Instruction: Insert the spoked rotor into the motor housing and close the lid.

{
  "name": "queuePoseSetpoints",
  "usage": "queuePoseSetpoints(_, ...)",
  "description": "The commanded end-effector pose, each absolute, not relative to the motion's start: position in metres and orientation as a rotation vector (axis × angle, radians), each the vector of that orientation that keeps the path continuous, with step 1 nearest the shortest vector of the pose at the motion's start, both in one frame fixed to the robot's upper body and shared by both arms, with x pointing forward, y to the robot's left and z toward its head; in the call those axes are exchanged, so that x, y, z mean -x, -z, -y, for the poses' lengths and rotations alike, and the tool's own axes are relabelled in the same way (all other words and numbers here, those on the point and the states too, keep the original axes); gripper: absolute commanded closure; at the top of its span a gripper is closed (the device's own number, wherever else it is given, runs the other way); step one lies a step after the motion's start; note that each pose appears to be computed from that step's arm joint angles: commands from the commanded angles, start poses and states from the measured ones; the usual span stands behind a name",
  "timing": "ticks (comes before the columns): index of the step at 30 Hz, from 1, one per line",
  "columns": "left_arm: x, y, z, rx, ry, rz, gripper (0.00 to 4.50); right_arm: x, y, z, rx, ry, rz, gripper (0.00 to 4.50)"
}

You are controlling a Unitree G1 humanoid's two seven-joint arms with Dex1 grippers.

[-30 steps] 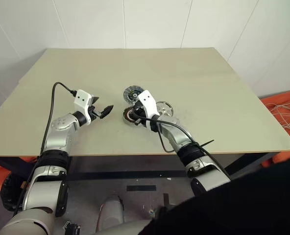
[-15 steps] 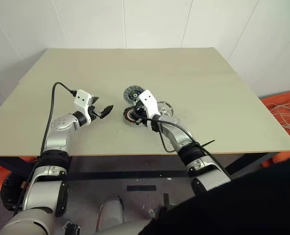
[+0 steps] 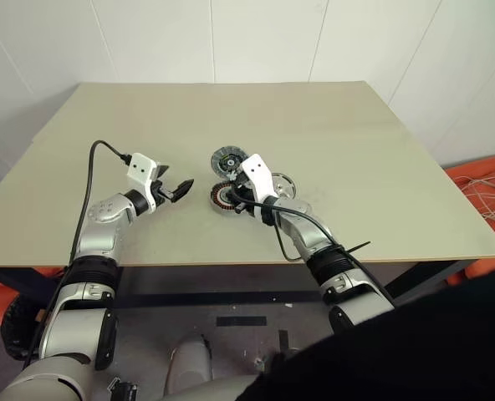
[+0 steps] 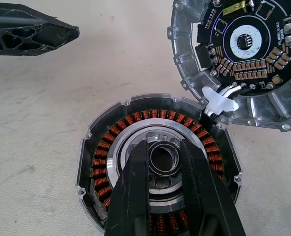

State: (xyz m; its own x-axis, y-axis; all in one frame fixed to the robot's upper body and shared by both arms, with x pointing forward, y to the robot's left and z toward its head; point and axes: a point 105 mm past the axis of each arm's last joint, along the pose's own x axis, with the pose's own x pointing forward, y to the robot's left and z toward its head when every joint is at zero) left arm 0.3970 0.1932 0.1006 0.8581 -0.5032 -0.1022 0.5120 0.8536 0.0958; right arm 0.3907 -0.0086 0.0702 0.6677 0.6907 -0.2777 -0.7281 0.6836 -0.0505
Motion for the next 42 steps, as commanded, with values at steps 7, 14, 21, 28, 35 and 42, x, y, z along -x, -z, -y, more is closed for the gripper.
queuePoseSetpoints(7, -0.3997, -0.1163, -0.1950, -0.135, 0.525, -0.019, 0.00, -0.3891, -0.0797, 0.0020, 0.164, -0.824, -0.212, 3.90)
queuePoseSetpoints(14, -0.3994, -0.1158, -0.1945, -0.135, 0.525, -0.019, 0.00, -0.3899, -0.0801, 0.0021, 0.164, -0.822, -0.213, 3.90)
queuePoseSetpoints(21, -0.3990, -0.1148, -0.1948, -0.133, 0.523, -0.020, 0.00, -0.3895, -0.0796, 0.0004, 0.164, -0.828, -0.216, 3.90)
queuePoseSetpoints(28, -0.3984, -0.1143, -0.1958, -0.131, 0.518, -0.021, 0.00, -0.3869, -0.0805, -0.0041, 0.147, -0.860, -0.223, 3.90)
queuePoseSetpoints(35, -0.3985, -0.1144, -0.1962, -0.132, 0.517, -0.021, 0.00, -0.3888, -0.0837, -0.0024, 0.175, -0.844, -0.196, 1.65)
queuePoseSetpoints(42, -0.3994, -0.1151, -0.1949, -0.133, 0.521, -0.020, 0.00, -0.3901, -0.0856, -0.0010, 0.173, -0.839, -0.190, 1.65)
